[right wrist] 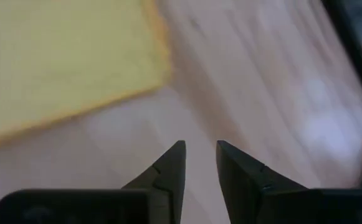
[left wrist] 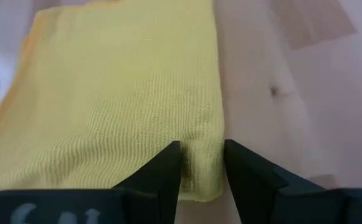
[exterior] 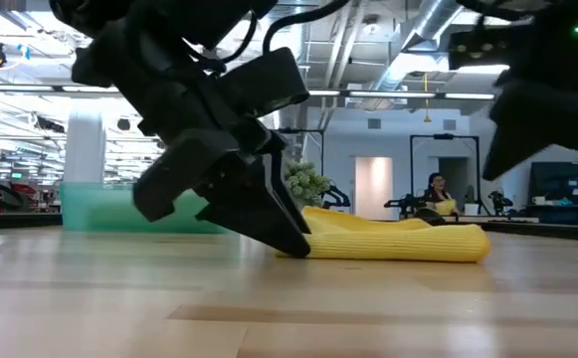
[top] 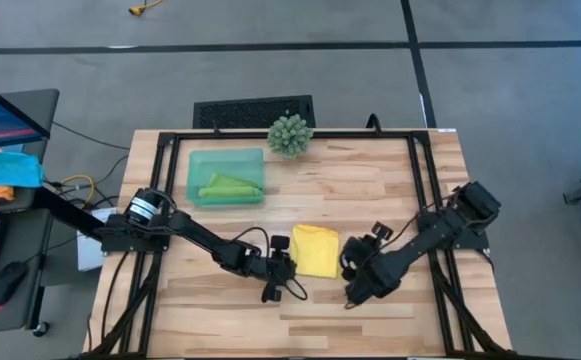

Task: Roll microfiber towels into tight, uniform cylinder then place into a basket
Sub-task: Fold the yellow towel

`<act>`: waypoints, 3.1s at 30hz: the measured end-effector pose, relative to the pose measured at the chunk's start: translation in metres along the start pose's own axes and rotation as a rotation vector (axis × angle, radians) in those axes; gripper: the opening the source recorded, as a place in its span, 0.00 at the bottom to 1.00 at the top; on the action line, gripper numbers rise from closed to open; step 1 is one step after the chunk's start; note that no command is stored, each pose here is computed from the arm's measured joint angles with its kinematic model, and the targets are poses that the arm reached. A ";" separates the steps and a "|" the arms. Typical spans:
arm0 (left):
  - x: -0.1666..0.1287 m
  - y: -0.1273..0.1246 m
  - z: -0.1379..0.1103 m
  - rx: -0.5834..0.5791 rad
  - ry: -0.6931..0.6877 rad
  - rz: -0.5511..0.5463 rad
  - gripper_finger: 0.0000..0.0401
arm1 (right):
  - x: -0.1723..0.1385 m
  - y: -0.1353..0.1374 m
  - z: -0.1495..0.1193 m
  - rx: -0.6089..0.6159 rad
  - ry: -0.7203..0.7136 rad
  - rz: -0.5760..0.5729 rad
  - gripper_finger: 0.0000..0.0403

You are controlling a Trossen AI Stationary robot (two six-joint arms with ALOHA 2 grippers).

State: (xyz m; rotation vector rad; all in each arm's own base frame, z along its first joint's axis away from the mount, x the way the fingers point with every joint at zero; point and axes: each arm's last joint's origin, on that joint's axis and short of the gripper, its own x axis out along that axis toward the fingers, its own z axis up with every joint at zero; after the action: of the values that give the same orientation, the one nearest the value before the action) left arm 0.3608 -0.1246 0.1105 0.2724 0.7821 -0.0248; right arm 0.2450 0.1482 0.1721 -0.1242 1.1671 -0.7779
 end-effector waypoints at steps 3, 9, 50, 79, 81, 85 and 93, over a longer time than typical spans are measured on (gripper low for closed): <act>-0.001 -0.002 0.000 -0.026 0.000 -0.004 0.29 | -0.004 0.010 -0.011 -0.016 -0.067 0.057 0.27; -0.002 -0.005 0.001 -0.085 -0.005 -0.042 0.29 | -0.010 0.041 -0.032 -0.199 -0.242 0.269 0.27; -0.003 -0.006 -0.001 -0.121 0.033 -0.086 0.29 | 0.052 0.070 0.022 -0.257 -0.275 0.569 0.27; -0.036 -0.001 0.023 0.033 -0.087 0.180 0.29 | 0.045 0.072 0.017 -0.251 -0.282 0.603 0.27; -0.026 0.006 0.020 0.033 -0.078 0.180 0.29 | 0.045 0.073 0.017 -0.250 -0.283 0.605 0.27; -0.006 0.026 0.013 -0.030 -0.050 0.165 0.29 | 0.045 0.073 0.018 -0.248 -0.285 0.607 0.27; 0.010 0.046 -0.002 -0.107 0.037 0.126 0.29 | 0.045 0.073 0.018 -0.249 -0.284 0.608 0.27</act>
State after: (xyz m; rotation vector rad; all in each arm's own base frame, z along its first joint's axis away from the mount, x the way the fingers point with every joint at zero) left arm 0.3725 -0.0794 0.1127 0.2208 0.7988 0.1408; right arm 0.3029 0.1692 0.1100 -0.0761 0.9497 -0.0726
